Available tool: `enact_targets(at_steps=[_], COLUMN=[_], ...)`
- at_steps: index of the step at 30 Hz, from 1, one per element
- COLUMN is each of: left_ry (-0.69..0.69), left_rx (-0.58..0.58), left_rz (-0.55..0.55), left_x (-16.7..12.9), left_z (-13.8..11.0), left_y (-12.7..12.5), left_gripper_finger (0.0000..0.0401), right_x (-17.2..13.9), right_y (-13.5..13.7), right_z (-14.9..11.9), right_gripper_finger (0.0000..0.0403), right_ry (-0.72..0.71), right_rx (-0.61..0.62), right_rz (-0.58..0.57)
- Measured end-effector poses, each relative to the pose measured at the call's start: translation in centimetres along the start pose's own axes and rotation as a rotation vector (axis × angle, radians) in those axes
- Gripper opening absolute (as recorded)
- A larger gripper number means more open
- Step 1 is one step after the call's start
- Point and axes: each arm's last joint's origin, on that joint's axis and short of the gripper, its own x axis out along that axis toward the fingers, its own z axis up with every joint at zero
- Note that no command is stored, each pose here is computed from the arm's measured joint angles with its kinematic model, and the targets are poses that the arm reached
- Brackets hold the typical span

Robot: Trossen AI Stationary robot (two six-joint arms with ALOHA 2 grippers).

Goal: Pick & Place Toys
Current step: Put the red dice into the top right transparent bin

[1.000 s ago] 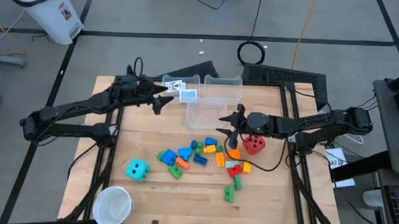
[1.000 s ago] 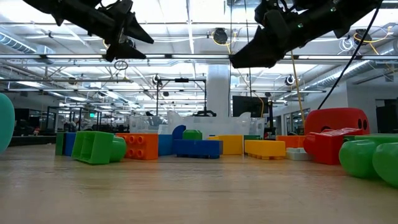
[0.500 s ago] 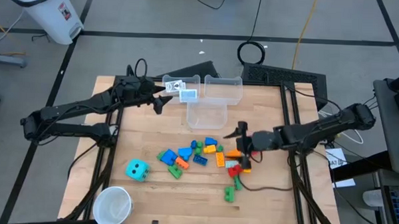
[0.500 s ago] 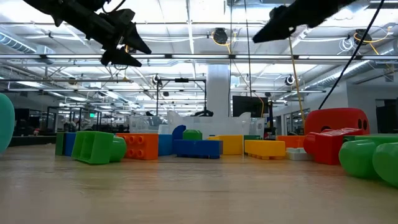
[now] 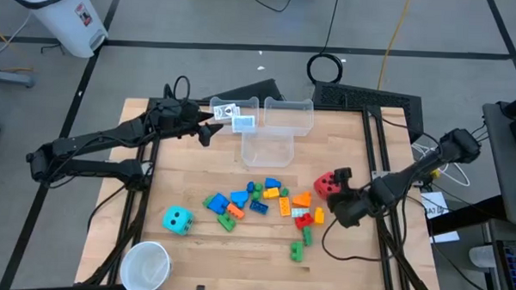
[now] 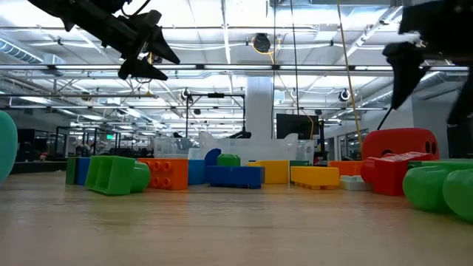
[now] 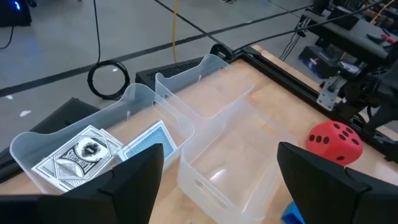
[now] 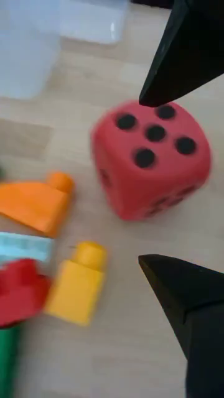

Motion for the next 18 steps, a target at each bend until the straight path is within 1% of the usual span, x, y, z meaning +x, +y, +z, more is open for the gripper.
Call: enact_targets(at_steps=[5, 7, 10, 12, 15, 18], left_ry=[-0.002, -0.003, -0.006, -0.003, -0.003, -0.003], left_rx=[-0.014, -0.020, -0.020, -0.022, -0.023, -0.022], left_rz=[0.003, 0.007, 0.006, 0.007, 0.006, 0.006], left_x=[0.0, 0.0, 0.0, 0.0, 0.0, 0.0], left_z=[0.0, 0.0, 0.0, 0.0, 0.0, 0.0], left_y=[0.0, 0.0, 0.0, 0.0, 0.0, 0.0], left_gripper_finger=[0.0321, 0.0321, 0.0321, 0.0321, 0.0321, 0.0321], right_x=[2.2, 3.1, 3.6, 4.1, 4.6, 5.1], right_y=[0.7, 0.6, 0.5, 0.4, 0.0, -0.2], right_z=[-1.3, -1.3, -0.7, -0.6, -0.6, -0.5], right_gripper_finger=[0.0378, 0.0377, 0.0376, 0.0371, 0.0345, 0.0301], right_ry=[0.021, 0.021, -0.016, 0.010, 0.048, 0.080], right_rx=[-0.078, -0.090, -0.046, -0.028, 0.016, 0.046], right_rz=[-0.094, -0.130, -0.142, -0.128, -0.099, -0.104])
